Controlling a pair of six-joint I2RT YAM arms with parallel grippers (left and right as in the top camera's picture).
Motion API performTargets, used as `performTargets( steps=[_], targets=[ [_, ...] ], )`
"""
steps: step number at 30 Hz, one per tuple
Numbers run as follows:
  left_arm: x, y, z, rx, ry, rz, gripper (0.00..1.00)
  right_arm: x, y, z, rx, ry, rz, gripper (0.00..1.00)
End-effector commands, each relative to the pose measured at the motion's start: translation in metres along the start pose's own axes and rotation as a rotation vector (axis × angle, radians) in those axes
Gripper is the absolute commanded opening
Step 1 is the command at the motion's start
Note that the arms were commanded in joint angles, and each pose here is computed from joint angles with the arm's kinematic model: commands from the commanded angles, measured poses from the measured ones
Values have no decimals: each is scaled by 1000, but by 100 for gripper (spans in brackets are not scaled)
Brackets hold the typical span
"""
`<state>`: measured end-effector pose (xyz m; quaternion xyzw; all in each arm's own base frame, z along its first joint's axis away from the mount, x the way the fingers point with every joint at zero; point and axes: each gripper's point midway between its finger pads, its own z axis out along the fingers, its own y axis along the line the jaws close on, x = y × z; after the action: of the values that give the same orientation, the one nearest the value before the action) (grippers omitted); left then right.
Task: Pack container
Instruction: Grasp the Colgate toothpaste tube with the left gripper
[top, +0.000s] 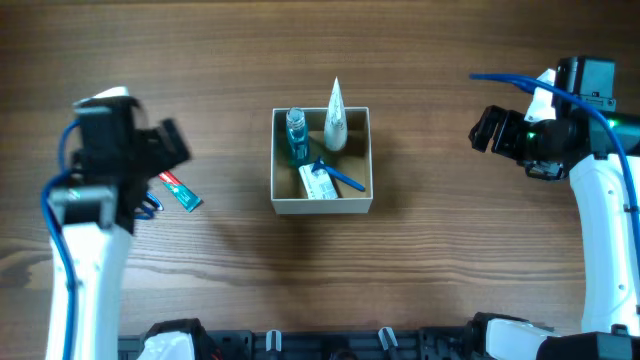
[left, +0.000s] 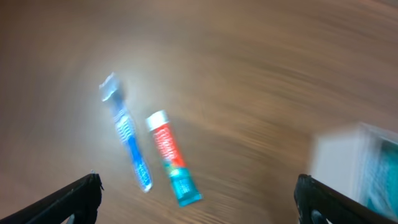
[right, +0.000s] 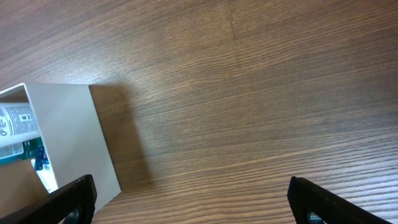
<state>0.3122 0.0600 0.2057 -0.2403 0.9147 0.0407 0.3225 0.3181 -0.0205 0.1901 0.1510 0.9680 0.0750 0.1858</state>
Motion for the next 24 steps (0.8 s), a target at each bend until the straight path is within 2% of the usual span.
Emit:
performTargets(
  steps=[1, 3, 7, 16, 24],
  targets=[
    [20, 37, 55, -79, 187, -306, 100, 0, 1, 0, -14, 5, -9, 100],
    [35, 49, 89, -135, 279, -347, 100, 1, 1, 0, -14, 9, -8, 100],
    [59, 49, 135, -172, 385, -333, 100, 3, 1, 0, -12, 17, -7, 100],
    [50, 7, 149, -84, 321, -197, 100, 4, 1, 0, -11, 20, -7, 100],
    [63, 9, 163, -109, 362, -208, 100, 4, 1, 0, -11, 23, -7, 100]
  ],
)
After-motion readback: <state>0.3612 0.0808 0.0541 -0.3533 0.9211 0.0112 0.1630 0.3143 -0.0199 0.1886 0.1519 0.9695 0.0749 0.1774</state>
